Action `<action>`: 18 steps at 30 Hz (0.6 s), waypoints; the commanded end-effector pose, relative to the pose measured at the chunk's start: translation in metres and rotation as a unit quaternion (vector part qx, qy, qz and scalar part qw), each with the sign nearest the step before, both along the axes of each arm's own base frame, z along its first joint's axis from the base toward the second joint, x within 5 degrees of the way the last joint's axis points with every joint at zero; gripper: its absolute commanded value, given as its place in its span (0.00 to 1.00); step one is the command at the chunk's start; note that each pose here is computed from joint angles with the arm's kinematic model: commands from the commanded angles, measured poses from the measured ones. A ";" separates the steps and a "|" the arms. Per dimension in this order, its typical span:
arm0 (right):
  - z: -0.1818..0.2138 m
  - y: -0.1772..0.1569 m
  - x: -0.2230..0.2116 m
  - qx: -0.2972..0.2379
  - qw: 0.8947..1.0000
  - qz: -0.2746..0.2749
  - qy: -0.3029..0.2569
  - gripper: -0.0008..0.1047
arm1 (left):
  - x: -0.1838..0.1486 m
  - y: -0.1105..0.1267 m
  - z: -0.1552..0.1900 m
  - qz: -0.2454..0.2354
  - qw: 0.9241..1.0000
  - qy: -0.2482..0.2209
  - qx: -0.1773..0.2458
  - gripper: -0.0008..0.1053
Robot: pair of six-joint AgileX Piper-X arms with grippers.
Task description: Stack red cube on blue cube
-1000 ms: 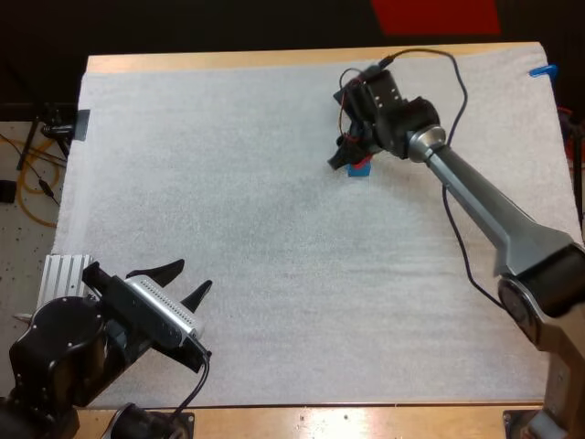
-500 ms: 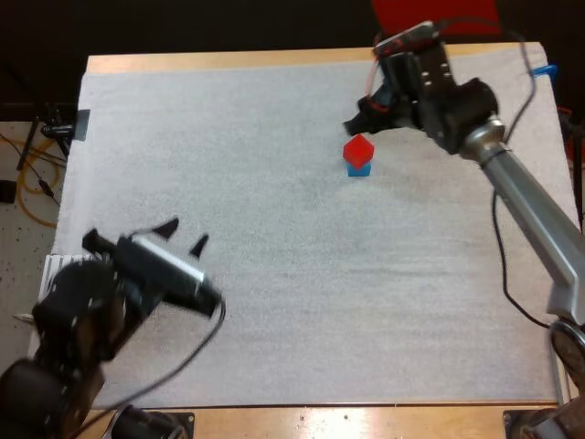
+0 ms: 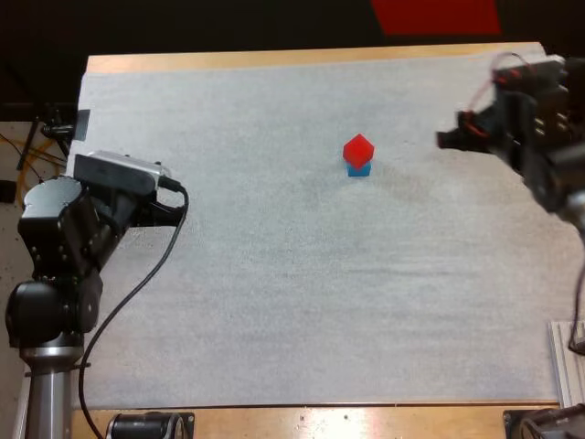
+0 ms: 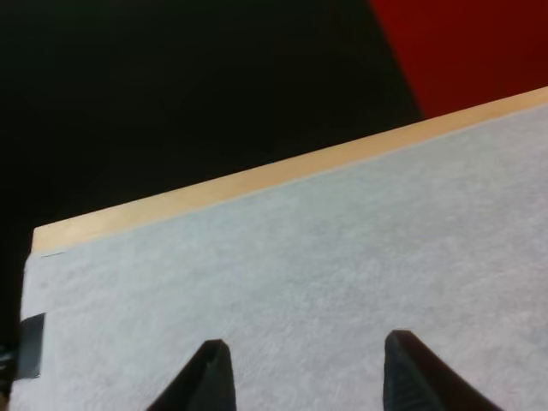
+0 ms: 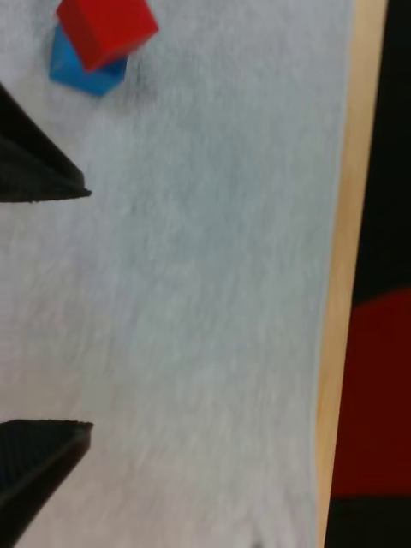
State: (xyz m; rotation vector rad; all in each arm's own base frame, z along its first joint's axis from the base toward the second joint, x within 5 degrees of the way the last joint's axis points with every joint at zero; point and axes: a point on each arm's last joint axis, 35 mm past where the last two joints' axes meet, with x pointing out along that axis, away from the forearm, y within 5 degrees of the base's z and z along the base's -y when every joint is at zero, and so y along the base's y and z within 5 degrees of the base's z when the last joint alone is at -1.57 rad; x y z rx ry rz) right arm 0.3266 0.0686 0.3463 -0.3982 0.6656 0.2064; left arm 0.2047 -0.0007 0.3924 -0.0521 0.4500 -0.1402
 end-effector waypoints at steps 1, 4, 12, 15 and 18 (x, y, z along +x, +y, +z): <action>0.007 -0.014 -0.015 -0.004 1.000 -0.014 -0.017 0.52 | -0.003 0.001 0.005 0.001 1.000 -0.016 -0.005 0.39; 0.012 -0.035 -0.043 -0.005 0.999 -0.039 -0.036 0.52 | -0.011 0.000 0.007 -0.003 1.000 -0.012 -0.007 0.39; 0.034 -0.059 -0.137 -0.001 0.989 -0.069 -0.129 0.52 | -0.060 -0.002 0.013 -0.006 1.000 -0.023 -0.008 0.39; 0.036 -0.061 -0.164 0.000 0.986 -0.068 -0.152 0.52 | -0.088 -0.003 0.012 -0.006 0.999 -0.051 -0.007 0.39; 0.034 -0.063 -0.192 0.002 0.984 -0.068 -0.164 0.52 | -0.116 -0.004 0.002 -0.010 0.997 -0.077 -0.008 0.39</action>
